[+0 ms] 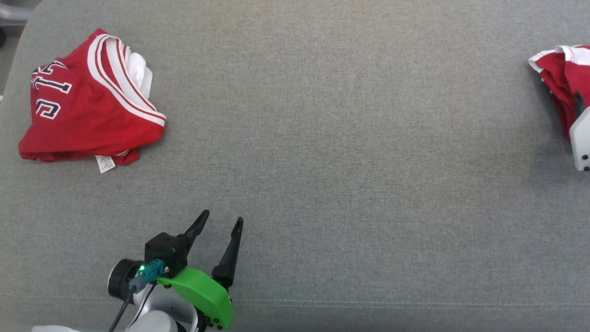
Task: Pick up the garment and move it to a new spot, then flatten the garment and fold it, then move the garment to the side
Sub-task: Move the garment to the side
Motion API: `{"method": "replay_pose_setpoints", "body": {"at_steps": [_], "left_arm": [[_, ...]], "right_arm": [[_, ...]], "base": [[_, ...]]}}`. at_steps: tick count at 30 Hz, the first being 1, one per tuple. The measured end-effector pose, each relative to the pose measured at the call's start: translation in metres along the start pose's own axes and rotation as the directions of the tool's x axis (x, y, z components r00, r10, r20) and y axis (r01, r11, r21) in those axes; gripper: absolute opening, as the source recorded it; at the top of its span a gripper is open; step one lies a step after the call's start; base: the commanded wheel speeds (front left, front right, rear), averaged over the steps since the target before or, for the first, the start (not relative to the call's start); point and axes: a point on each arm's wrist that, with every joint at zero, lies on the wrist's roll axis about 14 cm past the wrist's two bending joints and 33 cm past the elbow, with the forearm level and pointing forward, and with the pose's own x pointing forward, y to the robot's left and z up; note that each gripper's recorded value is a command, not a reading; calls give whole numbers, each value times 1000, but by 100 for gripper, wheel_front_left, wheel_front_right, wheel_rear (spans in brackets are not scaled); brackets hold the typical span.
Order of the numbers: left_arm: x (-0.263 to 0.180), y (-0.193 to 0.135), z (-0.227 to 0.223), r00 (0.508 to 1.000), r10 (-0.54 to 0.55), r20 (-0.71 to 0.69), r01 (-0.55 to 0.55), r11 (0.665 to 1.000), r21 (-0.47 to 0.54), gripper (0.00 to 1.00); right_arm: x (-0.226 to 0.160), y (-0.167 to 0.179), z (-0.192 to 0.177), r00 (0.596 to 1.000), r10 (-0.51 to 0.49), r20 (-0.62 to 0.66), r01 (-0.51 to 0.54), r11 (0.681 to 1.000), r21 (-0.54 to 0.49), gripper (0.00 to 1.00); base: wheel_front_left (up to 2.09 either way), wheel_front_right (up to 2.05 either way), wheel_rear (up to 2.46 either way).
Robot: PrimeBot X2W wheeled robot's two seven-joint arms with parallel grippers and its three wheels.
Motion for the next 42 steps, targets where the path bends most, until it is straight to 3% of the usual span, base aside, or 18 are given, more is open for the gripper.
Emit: {"method": "replay_pose_setpoints", "body": {"at_steps": [10,16,25,31,36,42], "left_arm": [[-29,-10,9,998,13,63,-11,1000,-25,100],[-49,-10,19,990,52,134,-46,998,-45,100],[-72,-3,47,960,99,262,-94,995,-30,100],[-78,8,63,932,152,330,-150,988,-32,100],[-81,17,75,910,182,372,-192,981,-10,100],[-79,28,71,921,214,325,-211,976,-45,100]], "right_arm": [[-35,33,41,987,69,147,-68,998,-10,100],[-68,46,58,964,74,255,-98,992,85,100],[-112,69,98,889,80,450,-175,969,175,100],[-129,82,108,847,35,531,-232,923,308,100],[-140,96,95,844,-10,536,-252,876,412,100],[-151,108,79,860,-40,509,-252,835,490,100]], "base": [[0,0,0],[0,0,0],[0,0,0],[0,0,0],[0,0,0],[0,0,0]]}}
